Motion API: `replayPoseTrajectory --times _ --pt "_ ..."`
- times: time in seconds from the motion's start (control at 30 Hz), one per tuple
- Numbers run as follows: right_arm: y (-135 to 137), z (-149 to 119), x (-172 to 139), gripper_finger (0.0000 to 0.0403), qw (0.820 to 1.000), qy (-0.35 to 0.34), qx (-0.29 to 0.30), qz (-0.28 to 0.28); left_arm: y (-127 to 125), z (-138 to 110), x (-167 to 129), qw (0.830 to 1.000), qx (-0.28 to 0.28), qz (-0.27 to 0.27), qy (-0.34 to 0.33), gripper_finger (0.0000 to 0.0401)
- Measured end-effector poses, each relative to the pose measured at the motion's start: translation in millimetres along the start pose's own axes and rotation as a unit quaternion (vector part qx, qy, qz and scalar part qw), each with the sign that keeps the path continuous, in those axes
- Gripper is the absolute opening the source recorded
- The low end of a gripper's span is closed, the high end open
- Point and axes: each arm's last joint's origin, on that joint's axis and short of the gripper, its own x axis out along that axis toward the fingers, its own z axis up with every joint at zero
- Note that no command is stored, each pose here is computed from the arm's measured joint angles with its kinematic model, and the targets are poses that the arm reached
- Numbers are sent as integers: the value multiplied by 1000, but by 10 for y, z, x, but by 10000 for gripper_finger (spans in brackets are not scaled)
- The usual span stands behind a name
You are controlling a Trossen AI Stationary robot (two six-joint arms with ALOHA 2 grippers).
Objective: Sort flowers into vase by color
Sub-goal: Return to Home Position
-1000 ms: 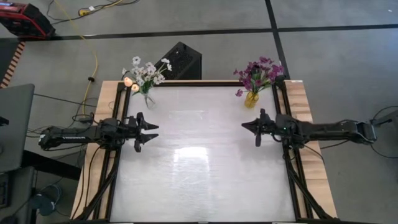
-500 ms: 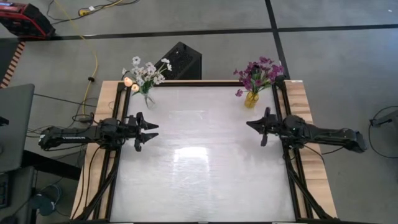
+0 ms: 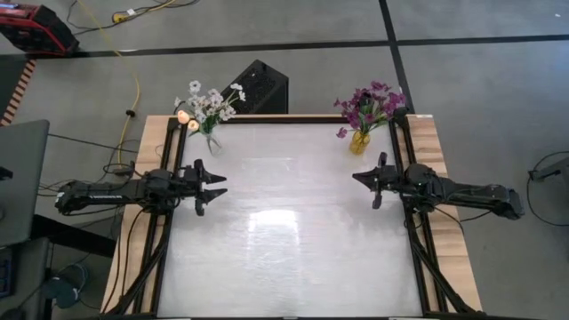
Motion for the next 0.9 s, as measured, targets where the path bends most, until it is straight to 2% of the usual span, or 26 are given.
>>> replayPoseTrajectory --times 0.3,0.9 --pt "0 -4 3 43 1000 3 0 -1 18 -26 0 998 60 22 11 185" --pt "0 -4 3 44 1000 3 0 -1 21 -46 -1 998 60 23 21 185"
